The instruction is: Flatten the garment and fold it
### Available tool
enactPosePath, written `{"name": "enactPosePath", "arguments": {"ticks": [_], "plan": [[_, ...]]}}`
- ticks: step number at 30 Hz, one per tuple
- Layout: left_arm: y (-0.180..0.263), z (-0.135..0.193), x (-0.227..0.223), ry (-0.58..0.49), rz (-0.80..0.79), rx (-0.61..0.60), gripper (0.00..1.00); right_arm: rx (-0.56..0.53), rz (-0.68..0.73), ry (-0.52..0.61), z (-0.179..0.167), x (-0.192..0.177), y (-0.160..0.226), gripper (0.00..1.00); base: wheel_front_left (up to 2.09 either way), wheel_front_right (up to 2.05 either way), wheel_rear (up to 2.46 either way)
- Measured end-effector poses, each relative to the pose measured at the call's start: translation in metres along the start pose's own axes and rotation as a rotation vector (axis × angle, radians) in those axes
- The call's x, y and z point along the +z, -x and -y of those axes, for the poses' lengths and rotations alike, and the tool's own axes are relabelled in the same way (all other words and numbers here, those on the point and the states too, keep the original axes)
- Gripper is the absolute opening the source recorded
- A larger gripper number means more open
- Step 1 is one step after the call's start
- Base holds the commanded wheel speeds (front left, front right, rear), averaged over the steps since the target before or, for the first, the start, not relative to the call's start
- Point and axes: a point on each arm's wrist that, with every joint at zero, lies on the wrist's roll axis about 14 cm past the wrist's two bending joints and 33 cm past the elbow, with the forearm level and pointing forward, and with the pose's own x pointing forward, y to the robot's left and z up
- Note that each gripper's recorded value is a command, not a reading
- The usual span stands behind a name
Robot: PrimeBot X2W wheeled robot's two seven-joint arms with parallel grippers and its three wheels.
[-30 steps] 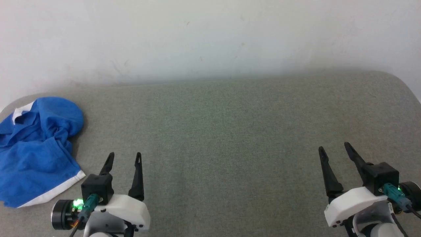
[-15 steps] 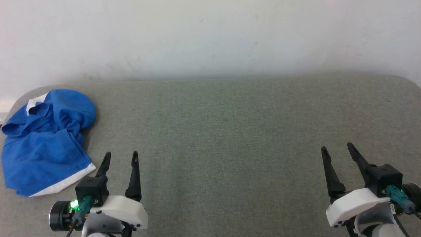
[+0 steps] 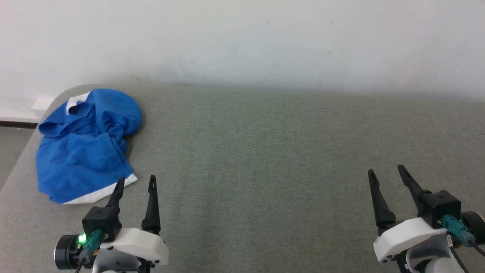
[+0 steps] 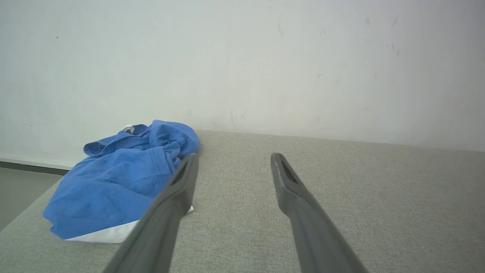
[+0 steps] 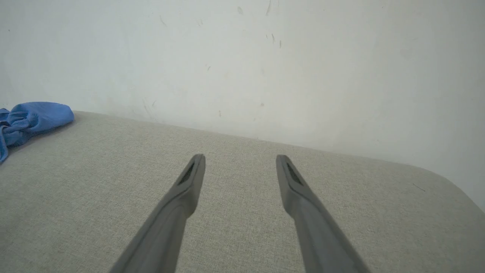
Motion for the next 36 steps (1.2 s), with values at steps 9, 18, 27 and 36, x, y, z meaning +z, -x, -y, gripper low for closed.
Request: {"name": "enactPosePath", "arguments": {"ticks": [9, 18, 27, 36], "plan": [[0.019, -0.028, -0.001, 0.011, 0.005, 0.087, 1.00, 0.090, 0.009, -0.003, -0.029, 0.000, -0.016, 1.00, 0.00, 0.00, 0.00], [0.040, -0.058, 0.001, 0.033, 0.024, 0.193, 1.00, 0.209, 0.018, -0.009, -0.069, -0.001, -0.033, 1.00, 0.00, 0.00, 0.00], [0.068, -0.085, 0.000, 0.034, 0.031, 0.296, 1.00, 0.321, 0.018, -0.014, -0.108, -0.004, -0.040, 1.00, 0.00, 0.00, 0.00], [0.087, -0.098, -0.001, 0.044, 0.040, 0.361, 1.00, 0.397, 0.021, -0.028, -0.135, -0.006, -0.042, 1.00, 0.00, 0.00, 0.00]]}}
